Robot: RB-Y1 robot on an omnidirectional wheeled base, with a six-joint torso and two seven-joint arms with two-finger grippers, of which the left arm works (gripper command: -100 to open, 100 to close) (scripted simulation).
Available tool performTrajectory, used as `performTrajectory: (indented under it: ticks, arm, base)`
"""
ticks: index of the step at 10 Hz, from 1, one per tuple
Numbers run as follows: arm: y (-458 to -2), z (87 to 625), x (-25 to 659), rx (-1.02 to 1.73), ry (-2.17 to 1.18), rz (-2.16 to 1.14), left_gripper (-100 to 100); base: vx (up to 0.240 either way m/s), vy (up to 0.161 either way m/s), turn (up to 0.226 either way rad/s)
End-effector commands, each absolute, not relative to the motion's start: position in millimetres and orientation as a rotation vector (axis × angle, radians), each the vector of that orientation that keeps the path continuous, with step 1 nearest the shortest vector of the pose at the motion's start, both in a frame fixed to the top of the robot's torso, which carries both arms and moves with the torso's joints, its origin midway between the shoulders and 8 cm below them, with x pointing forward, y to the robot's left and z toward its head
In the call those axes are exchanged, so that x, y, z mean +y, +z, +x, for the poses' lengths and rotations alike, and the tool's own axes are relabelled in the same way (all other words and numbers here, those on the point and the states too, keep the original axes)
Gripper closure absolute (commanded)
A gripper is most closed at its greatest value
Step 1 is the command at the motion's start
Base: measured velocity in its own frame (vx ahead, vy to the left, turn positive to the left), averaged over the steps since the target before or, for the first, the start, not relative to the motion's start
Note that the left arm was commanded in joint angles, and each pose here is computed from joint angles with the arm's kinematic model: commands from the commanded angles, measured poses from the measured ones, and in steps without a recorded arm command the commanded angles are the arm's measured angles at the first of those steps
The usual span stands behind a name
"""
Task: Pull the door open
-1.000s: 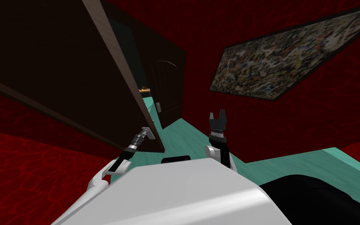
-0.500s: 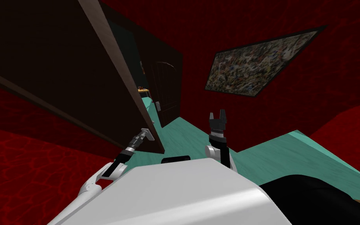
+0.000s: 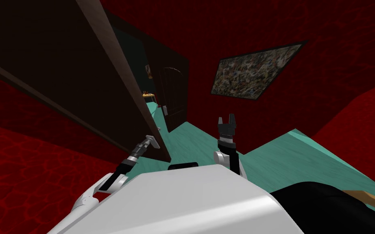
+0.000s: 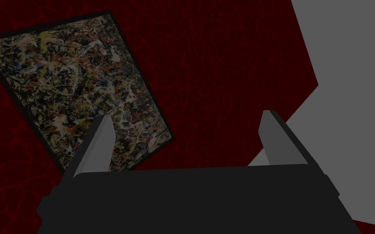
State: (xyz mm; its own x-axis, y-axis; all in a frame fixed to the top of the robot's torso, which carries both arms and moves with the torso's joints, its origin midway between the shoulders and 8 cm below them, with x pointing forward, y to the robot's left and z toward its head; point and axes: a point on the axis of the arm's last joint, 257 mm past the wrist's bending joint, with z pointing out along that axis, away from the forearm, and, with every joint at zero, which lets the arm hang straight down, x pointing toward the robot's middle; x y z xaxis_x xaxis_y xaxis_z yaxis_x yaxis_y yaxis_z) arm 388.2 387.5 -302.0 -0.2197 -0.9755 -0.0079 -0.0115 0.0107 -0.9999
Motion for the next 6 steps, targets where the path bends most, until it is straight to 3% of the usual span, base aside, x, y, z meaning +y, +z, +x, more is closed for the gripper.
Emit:
performTrajectory:
  ticks: [1,6]
  arm:
    - [-303.7,377.0,390.3,1.395,-1.367,-1.089,100]
    - [-304.5,349.3,400.3,1.417,-1.396,-1.061,100]
  base:
    - [-0.024,0.009,-0.02]
    - [-0.02,0.012,-0.022]
